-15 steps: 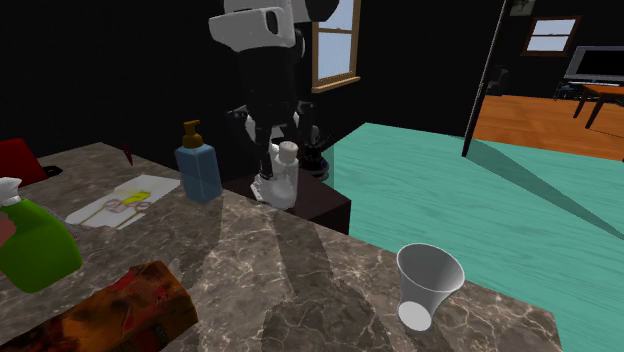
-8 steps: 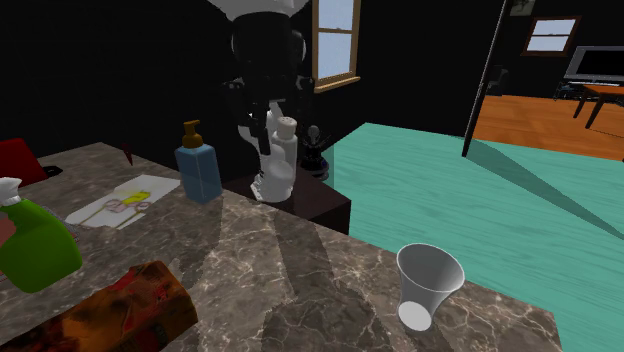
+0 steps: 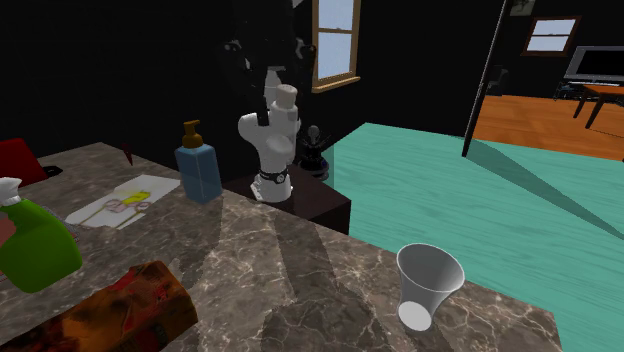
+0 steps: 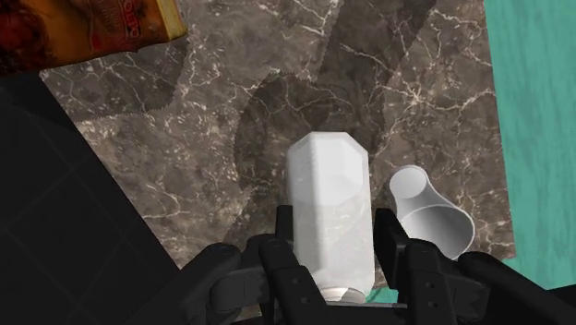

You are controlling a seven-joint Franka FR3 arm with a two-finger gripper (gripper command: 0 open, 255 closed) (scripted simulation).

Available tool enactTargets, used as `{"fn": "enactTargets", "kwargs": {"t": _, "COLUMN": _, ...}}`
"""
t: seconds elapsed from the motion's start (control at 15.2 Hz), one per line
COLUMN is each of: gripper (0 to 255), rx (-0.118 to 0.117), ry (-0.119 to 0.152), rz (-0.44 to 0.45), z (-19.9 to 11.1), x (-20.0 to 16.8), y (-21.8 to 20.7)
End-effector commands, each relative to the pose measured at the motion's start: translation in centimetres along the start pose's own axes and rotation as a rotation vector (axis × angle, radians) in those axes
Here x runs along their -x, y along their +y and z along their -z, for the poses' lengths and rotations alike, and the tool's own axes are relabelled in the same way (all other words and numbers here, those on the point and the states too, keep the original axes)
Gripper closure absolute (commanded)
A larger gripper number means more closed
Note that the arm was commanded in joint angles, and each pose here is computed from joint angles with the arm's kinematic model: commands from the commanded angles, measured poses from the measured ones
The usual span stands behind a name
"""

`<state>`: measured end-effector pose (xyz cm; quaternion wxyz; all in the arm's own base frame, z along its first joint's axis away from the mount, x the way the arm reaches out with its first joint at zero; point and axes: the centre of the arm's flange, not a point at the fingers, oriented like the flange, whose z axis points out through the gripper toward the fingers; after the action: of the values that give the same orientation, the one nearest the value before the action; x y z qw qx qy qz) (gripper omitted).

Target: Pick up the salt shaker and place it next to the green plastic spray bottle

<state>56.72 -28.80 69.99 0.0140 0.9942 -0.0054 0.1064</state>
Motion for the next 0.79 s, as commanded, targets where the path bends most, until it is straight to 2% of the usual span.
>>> {"fn": "enactTargets", "kwargs": {"t": 0.0, "gripper": 255, "rx": 0.0, "ry": -0.001, "rz": 0.001, "z": 1.0, "x": -0.2, "y": 0.1}}
{"fn": "enactTargets", "kwargs": {"t": 0.07, "gripper": 255, "rx": 0.0, "ry": -0.001, "rz": 0.001, "z": 1.5, "x": -0.3, "y": 0.1}}
{"fn": "enactTargets", "kwargs": {"t": 0.73, "gripper": 255, "rx": 0.0, "ry": -0.001, "rz": 0.001, "z": 3.4, "x": 9.7, "y": 8.4}}
